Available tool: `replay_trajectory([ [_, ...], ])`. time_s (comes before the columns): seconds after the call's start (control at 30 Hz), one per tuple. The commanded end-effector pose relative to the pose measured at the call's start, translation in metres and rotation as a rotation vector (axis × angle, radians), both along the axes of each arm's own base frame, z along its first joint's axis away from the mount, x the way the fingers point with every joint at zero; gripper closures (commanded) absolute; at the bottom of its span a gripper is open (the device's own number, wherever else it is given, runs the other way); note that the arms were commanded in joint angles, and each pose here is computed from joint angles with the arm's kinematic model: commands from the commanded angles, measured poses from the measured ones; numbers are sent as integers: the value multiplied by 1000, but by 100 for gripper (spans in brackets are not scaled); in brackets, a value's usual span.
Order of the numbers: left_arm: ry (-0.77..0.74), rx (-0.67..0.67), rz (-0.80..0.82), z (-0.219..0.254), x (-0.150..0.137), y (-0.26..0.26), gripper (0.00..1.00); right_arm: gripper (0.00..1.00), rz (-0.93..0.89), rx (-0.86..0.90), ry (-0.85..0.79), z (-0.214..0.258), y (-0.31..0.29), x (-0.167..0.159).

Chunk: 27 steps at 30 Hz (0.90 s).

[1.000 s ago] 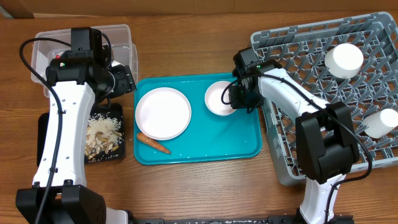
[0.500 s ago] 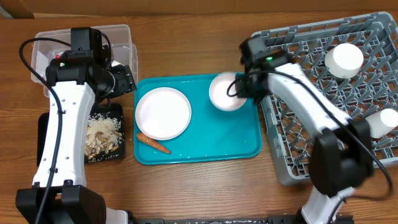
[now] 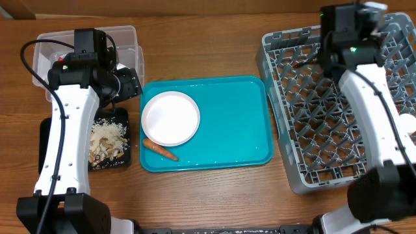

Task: Sort waste into correct bins and load items into the dishwasher
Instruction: 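Grasp the pink bowl on the tray with the right gripper and lift it, then lower the pink bowl into the dish rack with the right gripper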

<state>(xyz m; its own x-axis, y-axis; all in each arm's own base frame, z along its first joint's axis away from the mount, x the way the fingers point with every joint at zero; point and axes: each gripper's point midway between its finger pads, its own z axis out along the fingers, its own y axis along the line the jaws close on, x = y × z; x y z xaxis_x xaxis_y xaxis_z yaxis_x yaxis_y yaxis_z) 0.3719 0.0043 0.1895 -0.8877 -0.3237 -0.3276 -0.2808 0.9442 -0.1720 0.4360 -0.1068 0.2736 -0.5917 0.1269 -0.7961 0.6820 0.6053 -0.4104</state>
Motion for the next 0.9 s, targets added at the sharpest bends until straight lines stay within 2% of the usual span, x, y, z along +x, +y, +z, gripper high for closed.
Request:
replay_trajectory([
  [0.0, -39, -9, 1, 14, 2, -2, 26, 96, -239, -269, 20, 18, -45, -15],
  [0.2, -37, -9, 1, 13, 2, -2, 26, 96, -236, -290, 152, -33, -54, 3],
  [0.43, -38, -9, 1, 14, 2, -2, 25, 96, -198, -282, 234, -84, -35, 15],
  [0.7, -40, -29, -7, 14, 3, -6, 24, 96, -175, -129, 242, -119, -14, 5],
  [0.87, -38, -29, -8, 14, 2, -6, 23, 96, -161, -117, 250, -122, -4, 4],
])
